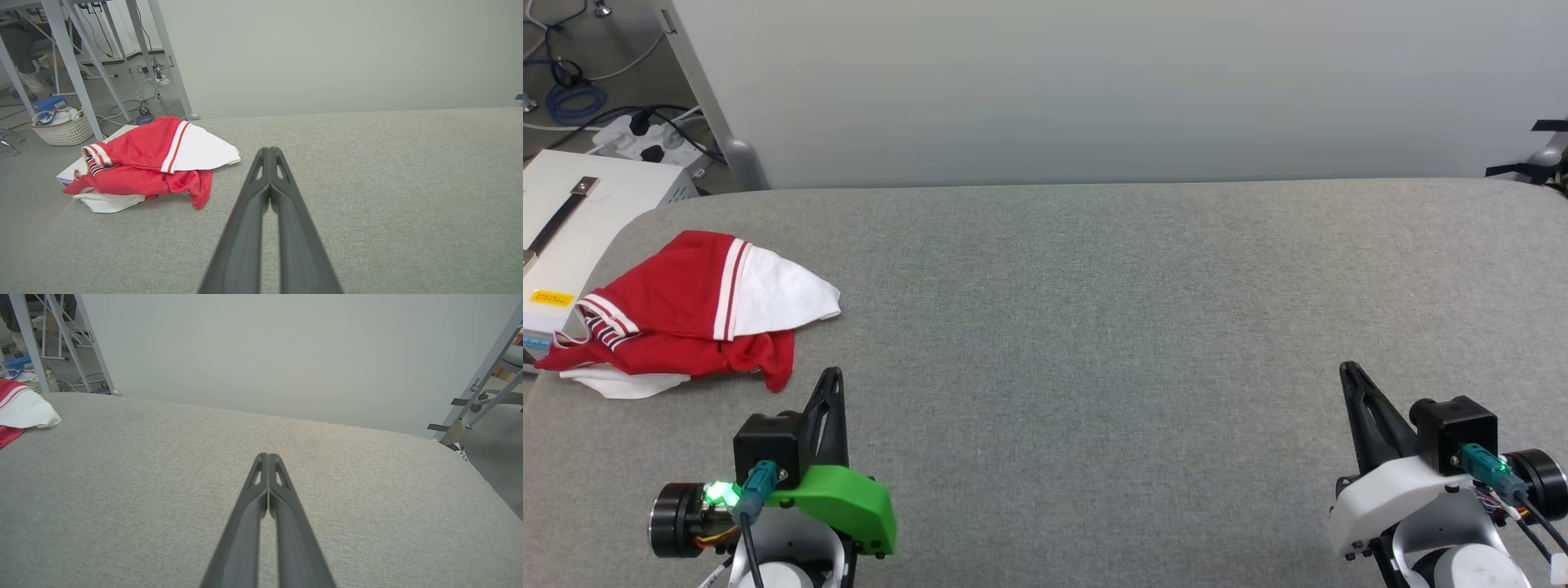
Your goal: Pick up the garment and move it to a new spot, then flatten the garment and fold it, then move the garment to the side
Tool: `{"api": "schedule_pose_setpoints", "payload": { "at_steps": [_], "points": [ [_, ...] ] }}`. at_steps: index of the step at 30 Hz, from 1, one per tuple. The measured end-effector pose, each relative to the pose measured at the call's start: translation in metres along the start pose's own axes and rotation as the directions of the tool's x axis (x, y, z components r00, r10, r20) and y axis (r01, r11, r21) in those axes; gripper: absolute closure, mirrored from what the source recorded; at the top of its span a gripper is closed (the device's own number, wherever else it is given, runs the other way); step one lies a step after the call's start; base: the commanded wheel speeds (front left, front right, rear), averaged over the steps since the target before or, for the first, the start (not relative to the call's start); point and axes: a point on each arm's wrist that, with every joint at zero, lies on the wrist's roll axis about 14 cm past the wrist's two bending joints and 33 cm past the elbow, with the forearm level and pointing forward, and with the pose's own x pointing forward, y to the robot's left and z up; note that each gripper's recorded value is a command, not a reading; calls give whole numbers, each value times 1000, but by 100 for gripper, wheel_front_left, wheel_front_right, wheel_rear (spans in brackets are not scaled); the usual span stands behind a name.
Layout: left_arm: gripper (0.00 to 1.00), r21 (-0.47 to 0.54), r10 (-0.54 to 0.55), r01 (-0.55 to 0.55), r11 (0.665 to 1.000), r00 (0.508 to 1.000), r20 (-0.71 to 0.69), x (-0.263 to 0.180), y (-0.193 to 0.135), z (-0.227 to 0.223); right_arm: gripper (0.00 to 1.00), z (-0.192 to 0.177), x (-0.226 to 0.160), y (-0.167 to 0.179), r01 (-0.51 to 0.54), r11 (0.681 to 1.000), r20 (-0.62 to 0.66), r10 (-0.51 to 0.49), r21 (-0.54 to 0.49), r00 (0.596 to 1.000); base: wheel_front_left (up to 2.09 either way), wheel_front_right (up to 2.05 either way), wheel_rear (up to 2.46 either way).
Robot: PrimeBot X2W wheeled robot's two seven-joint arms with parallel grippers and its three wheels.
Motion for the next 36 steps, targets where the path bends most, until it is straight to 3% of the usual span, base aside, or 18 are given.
{"api": "schedule_pose_setpoints", "payload": {
  "at_steps": [36],
  "points": [
    [100,0,0,0,1000,1000,0,0,0,0,100,0,0,0,0,1000,0,0,0,1000,0,0,0]
  ]
}}
